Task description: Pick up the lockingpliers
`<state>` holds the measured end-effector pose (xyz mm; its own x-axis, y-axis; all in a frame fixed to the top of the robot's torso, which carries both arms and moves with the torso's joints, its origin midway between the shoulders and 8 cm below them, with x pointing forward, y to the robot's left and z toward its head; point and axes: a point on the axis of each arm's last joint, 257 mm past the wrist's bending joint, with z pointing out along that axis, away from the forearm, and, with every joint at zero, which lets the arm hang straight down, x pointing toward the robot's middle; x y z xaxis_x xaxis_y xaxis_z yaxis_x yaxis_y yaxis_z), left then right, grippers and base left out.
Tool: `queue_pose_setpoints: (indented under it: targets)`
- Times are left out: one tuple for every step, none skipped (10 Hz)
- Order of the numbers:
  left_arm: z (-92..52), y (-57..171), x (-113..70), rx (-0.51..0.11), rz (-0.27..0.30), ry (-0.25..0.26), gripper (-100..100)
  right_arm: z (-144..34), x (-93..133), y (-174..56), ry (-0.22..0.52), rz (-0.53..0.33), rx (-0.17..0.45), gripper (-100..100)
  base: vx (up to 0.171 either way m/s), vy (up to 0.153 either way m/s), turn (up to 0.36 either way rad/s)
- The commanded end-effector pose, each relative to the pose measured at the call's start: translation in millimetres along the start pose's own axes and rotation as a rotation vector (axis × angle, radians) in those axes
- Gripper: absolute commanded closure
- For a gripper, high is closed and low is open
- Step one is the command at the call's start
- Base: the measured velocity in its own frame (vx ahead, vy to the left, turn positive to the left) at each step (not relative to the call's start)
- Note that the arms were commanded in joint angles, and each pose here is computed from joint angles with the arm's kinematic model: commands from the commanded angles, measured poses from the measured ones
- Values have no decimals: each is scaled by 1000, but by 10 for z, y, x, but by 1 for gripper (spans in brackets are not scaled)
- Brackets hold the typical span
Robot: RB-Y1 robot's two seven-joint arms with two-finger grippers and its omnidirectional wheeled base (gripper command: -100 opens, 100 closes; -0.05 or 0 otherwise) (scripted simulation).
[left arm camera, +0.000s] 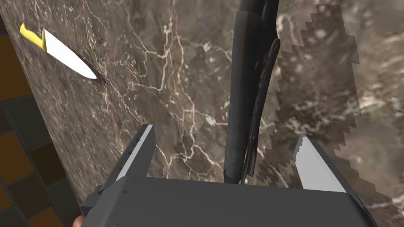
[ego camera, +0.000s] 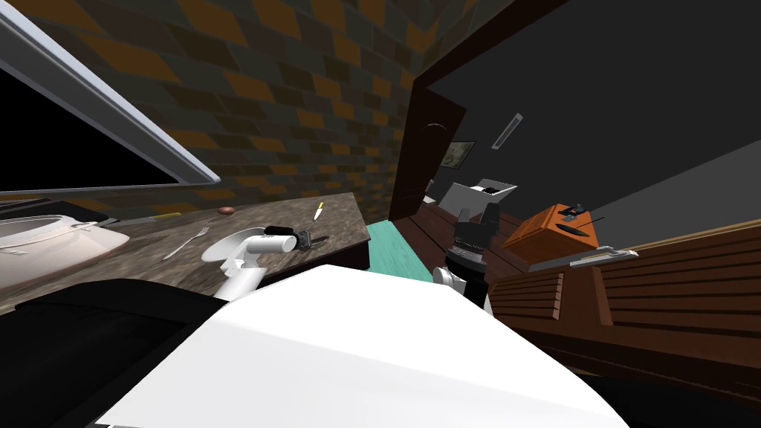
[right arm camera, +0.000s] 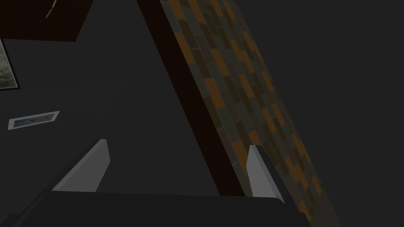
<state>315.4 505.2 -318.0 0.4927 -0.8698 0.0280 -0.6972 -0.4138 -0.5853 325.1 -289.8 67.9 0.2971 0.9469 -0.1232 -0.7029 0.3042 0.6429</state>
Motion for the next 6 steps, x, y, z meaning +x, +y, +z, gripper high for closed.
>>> queue_pose_setpoints:
  targets:
    - [0,0,0,0,0,0,100,0,0,0,0,0,0,0,0,0,0]
    - [-1,0,0,0,0,0,100,0,0,0,0,0,0,0,0,0,0]
    - [0,6,-1,-2,0,0,100,0,0,0,0,0,0,0,0,0,0]
    - [-1,-1,0,0,0,0,100,0,0,0,0,0,0,0,0,0,0]
    - [-1,0,0,0,0,0,100,0,0,0,0,0,0,0,0,0,0]
    - [-1,0,0,0,0,0,0,0,0,0,0,0,0,0,0,0,0]
